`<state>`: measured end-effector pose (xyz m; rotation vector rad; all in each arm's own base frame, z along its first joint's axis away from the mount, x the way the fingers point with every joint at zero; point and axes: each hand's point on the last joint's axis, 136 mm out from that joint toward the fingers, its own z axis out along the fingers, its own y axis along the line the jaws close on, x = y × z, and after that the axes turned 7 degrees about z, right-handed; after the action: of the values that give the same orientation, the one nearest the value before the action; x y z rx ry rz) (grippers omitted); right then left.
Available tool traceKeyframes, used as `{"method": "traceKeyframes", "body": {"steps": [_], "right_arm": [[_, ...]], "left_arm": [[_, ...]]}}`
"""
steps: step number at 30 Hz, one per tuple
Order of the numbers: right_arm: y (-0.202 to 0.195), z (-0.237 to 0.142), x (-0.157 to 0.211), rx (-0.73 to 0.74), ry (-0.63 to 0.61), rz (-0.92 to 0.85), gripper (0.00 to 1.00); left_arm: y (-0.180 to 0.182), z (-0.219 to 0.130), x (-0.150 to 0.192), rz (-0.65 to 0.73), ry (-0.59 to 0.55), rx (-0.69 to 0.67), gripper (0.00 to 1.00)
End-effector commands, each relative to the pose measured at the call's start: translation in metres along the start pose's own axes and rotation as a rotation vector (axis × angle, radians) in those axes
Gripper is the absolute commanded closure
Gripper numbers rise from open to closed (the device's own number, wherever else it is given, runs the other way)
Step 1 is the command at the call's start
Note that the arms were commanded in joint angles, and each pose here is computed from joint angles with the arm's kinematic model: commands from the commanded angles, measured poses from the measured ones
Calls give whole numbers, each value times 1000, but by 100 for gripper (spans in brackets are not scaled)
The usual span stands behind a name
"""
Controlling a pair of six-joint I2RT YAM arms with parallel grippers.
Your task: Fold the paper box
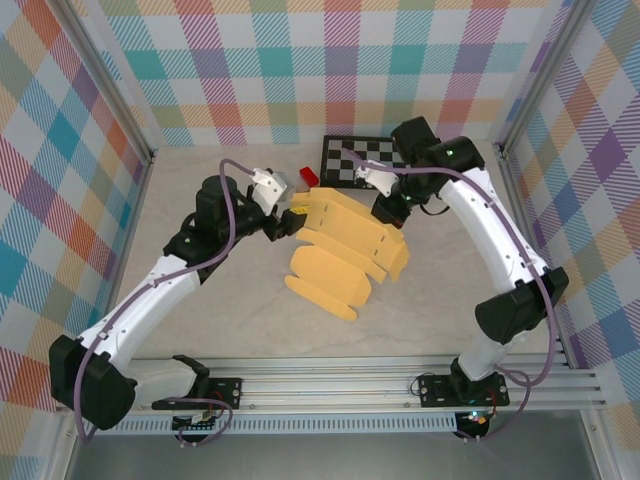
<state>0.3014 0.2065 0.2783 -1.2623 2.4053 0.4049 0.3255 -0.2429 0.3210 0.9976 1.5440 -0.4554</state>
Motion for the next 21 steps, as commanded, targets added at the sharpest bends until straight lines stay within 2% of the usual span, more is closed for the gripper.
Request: {"method": "traceKeyframes", "body": {"steps": [1,9,12,17,21], "right_arm": [[12,-8,-5,-15,-58,-31,100],[21,-9,-3,3,-102,-79,100],[22,-9,-3,15,-120,-87,100],[16,-9,-3,54,-129,-71,100],[8,-7,-5,97,-139,-37,100]], "left_arm": [[-12,2,-19,72,-43,65,38],[-30,14,-18,108,-22,108,39],[-42,22,-16,117,-8,139,44],[-55,30,-12,108,13,139,60],[-56,37,-11,27,11,104,62]]}}
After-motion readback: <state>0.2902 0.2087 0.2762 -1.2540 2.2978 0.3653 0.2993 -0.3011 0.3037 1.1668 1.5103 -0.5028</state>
